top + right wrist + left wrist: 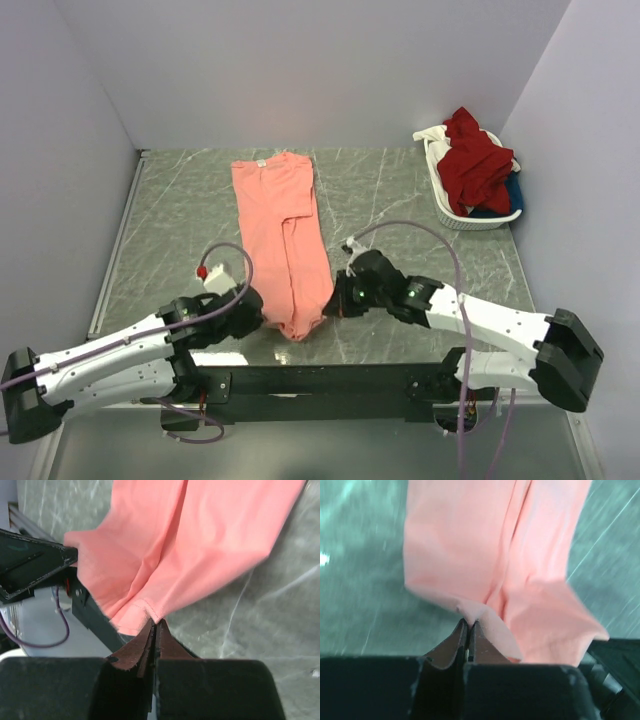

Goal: Fold and stack the t-shirts
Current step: Fold the tshirt

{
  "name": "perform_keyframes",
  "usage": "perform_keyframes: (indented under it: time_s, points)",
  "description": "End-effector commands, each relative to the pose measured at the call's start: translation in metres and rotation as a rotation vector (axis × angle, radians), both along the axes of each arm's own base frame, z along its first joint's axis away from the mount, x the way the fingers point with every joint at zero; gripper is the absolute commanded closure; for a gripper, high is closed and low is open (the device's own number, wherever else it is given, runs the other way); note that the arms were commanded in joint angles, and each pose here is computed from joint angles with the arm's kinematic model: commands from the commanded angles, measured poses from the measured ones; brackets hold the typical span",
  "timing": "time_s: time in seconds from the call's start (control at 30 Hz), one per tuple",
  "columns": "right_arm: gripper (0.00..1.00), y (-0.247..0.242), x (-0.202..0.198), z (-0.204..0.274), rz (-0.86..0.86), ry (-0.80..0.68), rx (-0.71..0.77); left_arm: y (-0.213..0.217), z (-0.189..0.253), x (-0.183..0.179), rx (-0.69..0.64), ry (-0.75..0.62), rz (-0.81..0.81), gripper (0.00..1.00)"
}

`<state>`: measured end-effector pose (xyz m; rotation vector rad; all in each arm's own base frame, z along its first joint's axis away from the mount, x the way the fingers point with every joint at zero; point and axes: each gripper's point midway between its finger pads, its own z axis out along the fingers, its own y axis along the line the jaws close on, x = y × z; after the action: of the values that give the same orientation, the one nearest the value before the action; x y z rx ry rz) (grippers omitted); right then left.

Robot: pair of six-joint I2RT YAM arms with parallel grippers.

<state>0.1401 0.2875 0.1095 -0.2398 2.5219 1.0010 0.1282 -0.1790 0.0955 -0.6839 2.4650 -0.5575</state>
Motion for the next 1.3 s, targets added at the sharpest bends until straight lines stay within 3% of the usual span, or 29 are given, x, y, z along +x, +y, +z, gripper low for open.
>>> perform_keyframes:
  time_s: [0.0, 0.47, 0.77, 1.2, 1.27]
  points:
    - [1.00, 0.014, 0.036, 0.022, -0.017, -0.069, 0.015, -0.005, 0.032, 0.050, 0.001, -0.166, -0.012, 1.00]
    - [1.00, 0.029, 0.183, 0.020, -0.162, -0.071, -0.042, 0.013, 0.061, 0.180, 0.093, -0.226, 0.181, 1.00]
    - [1.00, 0.035, 0.263, 0.011, -0.202, -0.050, -0.036, 0.032, 0.025, 0.240, 0.107, -0.132, 0.242, 0.99]
    - [1.00, 0.025, 0.304, -0.025, -0.207, 0.018, -0.061, 0.041, -0.013, 0.287, 0.107, -0.090, 0.194, 0.99]
    - [0.92, 0.022, 0.307, -0.025, -0.208, 0.019, -0.063, 0.042, -0.012, 0.289, 0.101, -0.097, 0.194, 0.98]
